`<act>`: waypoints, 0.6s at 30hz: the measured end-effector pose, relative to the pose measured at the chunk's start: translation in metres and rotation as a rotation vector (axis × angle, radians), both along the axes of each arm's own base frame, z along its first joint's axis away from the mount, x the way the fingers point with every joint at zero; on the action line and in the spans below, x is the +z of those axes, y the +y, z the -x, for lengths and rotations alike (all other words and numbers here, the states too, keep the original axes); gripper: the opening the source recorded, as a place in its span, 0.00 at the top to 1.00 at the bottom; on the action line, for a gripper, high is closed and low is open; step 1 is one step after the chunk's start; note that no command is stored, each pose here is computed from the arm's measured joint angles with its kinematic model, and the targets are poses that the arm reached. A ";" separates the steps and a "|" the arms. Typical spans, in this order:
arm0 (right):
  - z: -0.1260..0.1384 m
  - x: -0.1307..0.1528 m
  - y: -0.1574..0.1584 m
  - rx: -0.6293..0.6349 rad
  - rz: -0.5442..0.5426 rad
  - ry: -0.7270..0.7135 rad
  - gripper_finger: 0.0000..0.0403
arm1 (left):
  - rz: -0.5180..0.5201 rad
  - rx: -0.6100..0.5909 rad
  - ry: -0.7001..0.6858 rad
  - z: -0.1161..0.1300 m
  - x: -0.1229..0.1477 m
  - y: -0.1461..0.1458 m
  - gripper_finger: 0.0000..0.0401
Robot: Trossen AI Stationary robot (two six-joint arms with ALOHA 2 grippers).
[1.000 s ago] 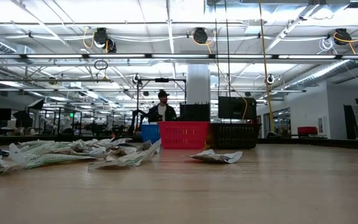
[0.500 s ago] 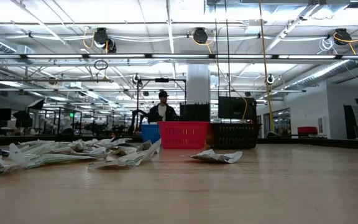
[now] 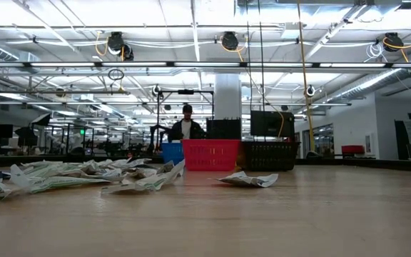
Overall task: Pick & Place First Aid Supplies
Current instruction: Put the alcohol pad into the blue bin
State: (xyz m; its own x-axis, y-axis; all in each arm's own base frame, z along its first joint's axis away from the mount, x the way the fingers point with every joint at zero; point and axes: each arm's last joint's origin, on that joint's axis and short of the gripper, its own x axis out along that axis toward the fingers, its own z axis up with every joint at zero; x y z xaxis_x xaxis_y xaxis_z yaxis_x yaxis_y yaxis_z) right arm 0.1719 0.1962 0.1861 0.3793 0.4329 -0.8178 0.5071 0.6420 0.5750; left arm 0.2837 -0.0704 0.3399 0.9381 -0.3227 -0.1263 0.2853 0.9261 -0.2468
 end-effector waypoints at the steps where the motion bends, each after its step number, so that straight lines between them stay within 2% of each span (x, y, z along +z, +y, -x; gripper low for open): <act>1: -0.001 0.000 0.000 0.011 0.005 -0.008 0.75 | 0.003 0.001 0.001 0.000 0.000 0.000 0.61; 5: -0.006 -0.001 -0.006 0.077 0.018 -0.008 0.73 | 0.041 0.006 0.014 0.000 0.000 0.000 0.61; 11: -0.003 0.000 -0.005 0.133 -0.081 0.095 0.58 | 0.095 0.013 0.033 0.000 0.000 0.000 0.61; 14: 0.003 0.002 -0.003 0.095 -0.048 0.161 0.52 | 0.098 0.013 0.034 0.000 0.000 0.000 0.61; 18: 0.005 0.011 -0.006 0.032 0.047 0.243 0.51 | 0.098 0.014 0.037 0.000 0.000 0.000 0.61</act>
